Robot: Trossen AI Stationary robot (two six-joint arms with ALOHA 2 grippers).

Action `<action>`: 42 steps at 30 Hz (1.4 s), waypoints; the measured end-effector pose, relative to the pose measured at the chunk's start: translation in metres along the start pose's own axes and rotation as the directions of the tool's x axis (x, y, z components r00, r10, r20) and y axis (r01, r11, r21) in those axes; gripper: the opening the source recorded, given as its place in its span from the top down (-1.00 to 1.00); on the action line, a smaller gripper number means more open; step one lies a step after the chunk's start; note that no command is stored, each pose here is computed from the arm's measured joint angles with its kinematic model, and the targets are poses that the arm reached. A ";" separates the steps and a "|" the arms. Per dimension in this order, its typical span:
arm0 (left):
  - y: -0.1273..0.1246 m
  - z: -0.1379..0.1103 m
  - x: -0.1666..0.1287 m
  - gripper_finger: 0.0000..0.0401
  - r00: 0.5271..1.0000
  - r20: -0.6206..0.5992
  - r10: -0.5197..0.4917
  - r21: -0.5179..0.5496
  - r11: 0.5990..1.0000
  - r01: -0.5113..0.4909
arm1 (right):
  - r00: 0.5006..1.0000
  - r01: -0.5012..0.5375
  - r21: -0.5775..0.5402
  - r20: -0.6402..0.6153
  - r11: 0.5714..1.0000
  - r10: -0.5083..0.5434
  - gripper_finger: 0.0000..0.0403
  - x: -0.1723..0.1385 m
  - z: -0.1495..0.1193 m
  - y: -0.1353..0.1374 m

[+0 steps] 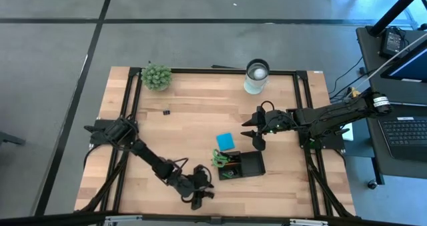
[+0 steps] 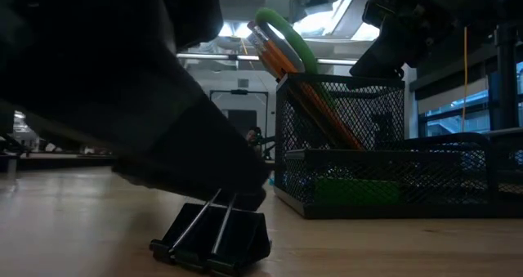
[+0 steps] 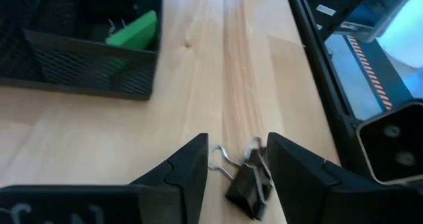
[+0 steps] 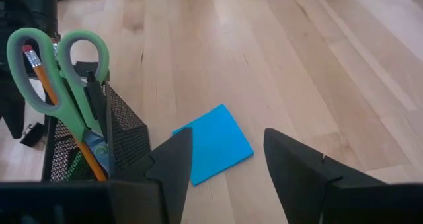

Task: Pick and place office supplies into organizer
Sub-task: Put the bottom binder clip into the bottom left slot of the desk organizer

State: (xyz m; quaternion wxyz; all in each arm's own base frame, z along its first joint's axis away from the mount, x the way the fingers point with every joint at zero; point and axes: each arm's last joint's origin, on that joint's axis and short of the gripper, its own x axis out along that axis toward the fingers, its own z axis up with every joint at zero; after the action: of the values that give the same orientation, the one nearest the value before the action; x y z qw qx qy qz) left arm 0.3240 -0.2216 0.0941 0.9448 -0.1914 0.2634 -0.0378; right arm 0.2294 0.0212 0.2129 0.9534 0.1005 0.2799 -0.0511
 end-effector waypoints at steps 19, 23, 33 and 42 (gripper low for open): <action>0.000 0.000 0.001 0.62 0.997 -0.045 -0.056 0.011 0.998 0.057 | 1.000 0.000 -0.003 -0.001 1.000 0.000 0.06 0.000 0.000 0.000; 0.000 0.001 0.001 0.72 0.997 -0.043 -0.057 0.057 0.997 0.059 | 1.000 0.002 -0.003 -0.006 1.000 -0.002 0.06 0.000 -0.001 0.000; -0.001 0.004 0.001 0.98 0.999 0.001 -0.054 0.038 0.998 0.054 | 1.000 0.008 -0.006 -0.027 1.000 -0.008 0.06 0.000 -0.003 -0.001; -0.006 0.012 0.000 0.99 0.992 0.085 -0.089 0.105 0.991 0.080 | 0.999 0.012 -0.005 -0.042 1.000 -0.012 0.06 0.000 -0.004 -0.001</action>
State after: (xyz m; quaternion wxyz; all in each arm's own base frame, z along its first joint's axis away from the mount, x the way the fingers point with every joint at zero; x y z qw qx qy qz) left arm 0.3304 -0.2226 0.1061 0.9616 -0.1558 0.2101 -0.0825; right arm 0.2270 0.0210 0.2094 0.9473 0.0974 0.3004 -0.0539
